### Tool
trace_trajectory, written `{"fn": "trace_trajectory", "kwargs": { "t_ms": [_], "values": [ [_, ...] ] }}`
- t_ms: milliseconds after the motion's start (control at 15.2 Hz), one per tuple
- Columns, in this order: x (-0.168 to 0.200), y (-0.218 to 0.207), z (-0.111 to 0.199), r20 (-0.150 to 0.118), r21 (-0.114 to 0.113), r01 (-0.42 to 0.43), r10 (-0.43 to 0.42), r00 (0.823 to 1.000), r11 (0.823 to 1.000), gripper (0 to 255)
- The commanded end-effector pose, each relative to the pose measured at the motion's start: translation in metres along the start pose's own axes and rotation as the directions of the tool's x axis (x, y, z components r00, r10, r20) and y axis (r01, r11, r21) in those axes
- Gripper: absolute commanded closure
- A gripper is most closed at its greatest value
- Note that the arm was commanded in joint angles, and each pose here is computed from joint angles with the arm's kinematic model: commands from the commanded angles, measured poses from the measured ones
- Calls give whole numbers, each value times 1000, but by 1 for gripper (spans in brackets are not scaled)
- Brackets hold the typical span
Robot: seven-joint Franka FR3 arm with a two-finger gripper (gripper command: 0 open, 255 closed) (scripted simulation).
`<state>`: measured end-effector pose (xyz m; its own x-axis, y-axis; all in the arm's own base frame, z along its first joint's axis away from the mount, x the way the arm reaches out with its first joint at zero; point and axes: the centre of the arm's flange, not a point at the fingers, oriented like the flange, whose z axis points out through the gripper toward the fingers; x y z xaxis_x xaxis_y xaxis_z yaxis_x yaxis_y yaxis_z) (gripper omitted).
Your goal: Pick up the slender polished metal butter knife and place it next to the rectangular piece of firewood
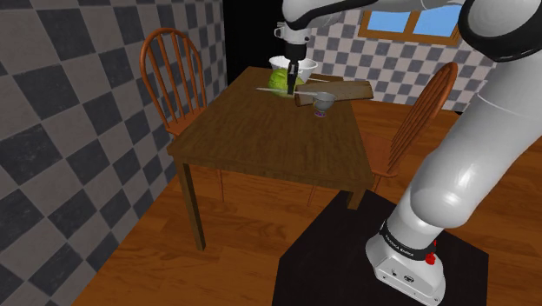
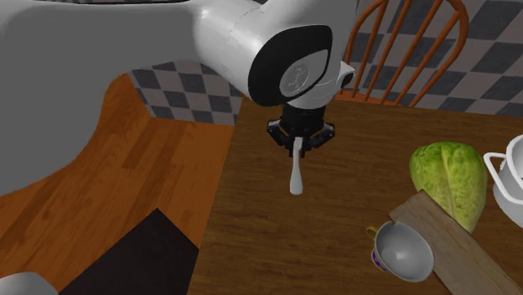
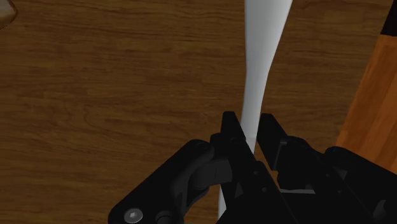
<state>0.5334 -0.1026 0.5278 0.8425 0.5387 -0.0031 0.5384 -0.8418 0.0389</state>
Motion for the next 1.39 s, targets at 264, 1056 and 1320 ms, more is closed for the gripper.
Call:
{"fn": "trace_trajectory", "kwargs": {
  "t_ms": [264,1056,1320],
  "values": [
    [-65,41,2,0,0,2,-2,1000,1000,255],
    [-171,109,15,0,0,2,-2,1000,1000,255],
    [-171,108,36,0,0,2,-2,1000,1000,255]
  ]
}}
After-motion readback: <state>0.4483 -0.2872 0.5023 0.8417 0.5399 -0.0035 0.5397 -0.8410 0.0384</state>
